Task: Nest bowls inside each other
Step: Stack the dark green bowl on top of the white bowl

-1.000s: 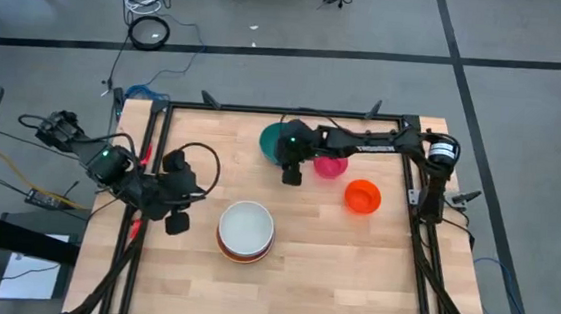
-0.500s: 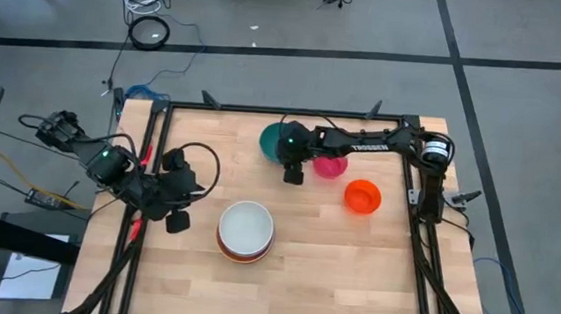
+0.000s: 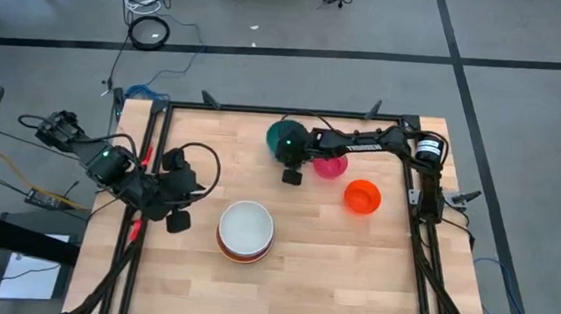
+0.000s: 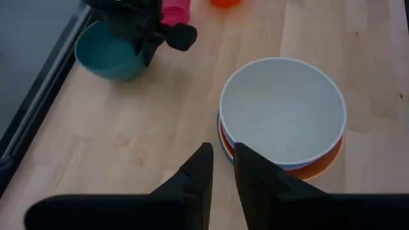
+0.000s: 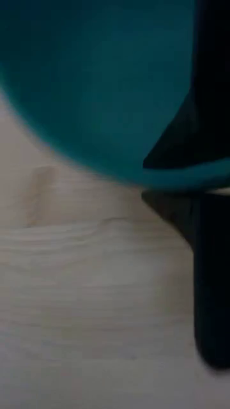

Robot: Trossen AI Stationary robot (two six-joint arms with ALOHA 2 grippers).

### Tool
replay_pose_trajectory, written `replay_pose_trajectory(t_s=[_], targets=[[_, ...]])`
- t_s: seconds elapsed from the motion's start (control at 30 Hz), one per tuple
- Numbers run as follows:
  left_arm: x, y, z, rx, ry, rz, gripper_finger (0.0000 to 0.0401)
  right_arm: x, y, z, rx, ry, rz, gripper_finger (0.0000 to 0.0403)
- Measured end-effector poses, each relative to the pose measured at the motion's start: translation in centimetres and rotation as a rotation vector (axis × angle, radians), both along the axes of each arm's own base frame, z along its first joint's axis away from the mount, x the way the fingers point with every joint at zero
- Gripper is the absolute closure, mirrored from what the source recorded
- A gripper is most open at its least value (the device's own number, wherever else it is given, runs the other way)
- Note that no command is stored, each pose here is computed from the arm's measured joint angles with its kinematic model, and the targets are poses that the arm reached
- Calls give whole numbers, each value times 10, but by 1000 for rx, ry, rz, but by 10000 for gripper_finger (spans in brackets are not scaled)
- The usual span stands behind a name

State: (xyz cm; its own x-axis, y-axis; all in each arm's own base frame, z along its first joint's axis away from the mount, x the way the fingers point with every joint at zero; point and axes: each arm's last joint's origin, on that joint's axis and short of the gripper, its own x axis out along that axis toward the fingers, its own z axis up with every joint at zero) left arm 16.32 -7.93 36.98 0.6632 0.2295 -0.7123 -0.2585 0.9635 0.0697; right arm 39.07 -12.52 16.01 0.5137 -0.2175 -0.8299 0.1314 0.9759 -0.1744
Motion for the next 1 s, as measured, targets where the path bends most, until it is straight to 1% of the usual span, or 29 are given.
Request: replay_pose_trajectory(t_s=[0.03,0.07,0.17,0.27,0.37,0.47,0.53,0.67,0.77,0.87,0.93,1.0], targets=[[0,0,0,2,1,1,329,0,0,0,1,2,4,378],[0,0,0,4,1,2,329,0,0,0,-4,4,7,390],[0,0,0,7,0,4,329,1,3,0,-10,-1,9,395],[0,0,-3,14,11,4,329,2,11,6,-46,4,2,399],[1,0,-11,25,31,6,329,2,27,26,-91,-41,20,401],[1,0,-20,39,58,8,329,1,47,58,-96,-149,61,401],[1,-1,-25,48,74,10,329,-2,63,80,-55,-237,92,401],[2,0,-34,74,86,21,329,-6,98,120,90,-447,193,402],[2,0,-38,99,87,33,329,-9,123,139,199,-555,267,402],[2,0,-38,104,82,37,329,-10,148,149,300,-630,352,402],[3,0,-38,107,79,40,329,-10,165,149,363,-624,398,402],[3,0,-38,110,78,40,329,-10,179,144,402,-598,424,402]])
